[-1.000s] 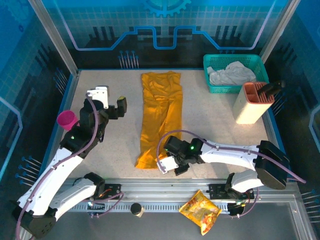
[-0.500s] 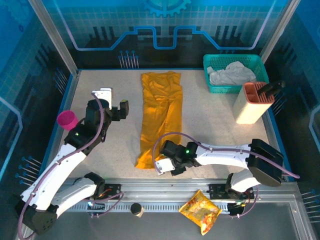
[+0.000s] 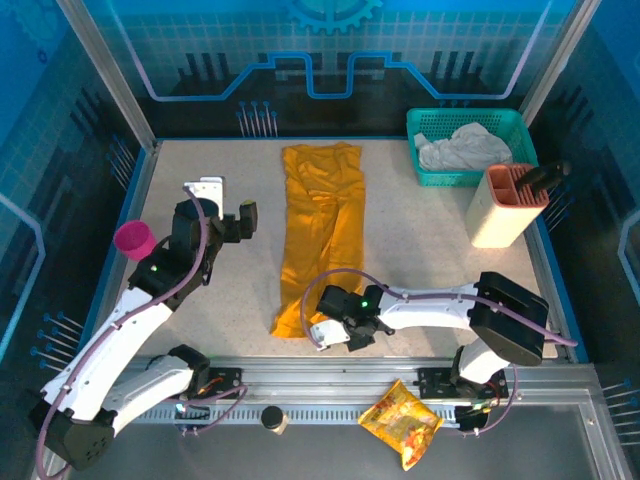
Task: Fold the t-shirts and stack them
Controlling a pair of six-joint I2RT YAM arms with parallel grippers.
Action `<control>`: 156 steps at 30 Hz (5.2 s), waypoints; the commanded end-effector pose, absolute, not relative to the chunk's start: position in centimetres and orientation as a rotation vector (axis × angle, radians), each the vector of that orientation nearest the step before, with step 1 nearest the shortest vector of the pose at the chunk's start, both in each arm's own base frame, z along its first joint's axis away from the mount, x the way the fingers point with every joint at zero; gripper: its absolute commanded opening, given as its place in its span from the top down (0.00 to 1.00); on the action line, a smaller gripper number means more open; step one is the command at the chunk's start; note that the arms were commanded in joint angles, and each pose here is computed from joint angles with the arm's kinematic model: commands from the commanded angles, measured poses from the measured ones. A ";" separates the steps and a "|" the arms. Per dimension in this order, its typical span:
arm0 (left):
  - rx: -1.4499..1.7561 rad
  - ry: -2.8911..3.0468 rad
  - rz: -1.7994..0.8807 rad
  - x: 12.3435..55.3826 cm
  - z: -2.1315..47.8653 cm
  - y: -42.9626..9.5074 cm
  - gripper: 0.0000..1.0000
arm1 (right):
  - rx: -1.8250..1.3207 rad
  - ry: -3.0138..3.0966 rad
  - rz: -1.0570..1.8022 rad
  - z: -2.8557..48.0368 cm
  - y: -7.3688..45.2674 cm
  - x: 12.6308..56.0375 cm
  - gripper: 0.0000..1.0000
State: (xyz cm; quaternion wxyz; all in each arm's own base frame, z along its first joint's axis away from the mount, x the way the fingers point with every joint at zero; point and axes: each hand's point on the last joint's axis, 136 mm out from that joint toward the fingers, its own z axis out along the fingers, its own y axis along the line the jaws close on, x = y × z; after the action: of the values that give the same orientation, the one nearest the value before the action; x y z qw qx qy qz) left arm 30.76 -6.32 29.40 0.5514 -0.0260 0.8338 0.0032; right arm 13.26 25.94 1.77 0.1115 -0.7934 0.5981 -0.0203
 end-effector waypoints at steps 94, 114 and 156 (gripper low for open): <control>2.382 1.638 -0.297 10.7 2.6 -22.4 0.48 | -2.256 2.014 -0.116 0.6 20.3 14.2 1.00; 2.436 1.708 -0.070 13.5 -0.4 -21.8 1.00 | -2.227 1.993 -0.106 1.4 20.5 14.4 1.00; 1.472 1.773 0.373 46.4 11.5 -22.1 1.00 | -1.215 1.998 -0.538 9.7 21.7 44.7 1.00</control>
State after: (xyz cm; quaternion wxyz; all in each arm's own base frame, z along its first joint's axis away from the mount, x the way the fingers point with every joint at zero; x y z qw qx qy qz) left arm 45.60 -19.23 9.86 0.3494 0.5735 0.7217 0.1680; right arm 43.23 20.89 10.64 0.3555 -0.4694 0.7829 -0.2007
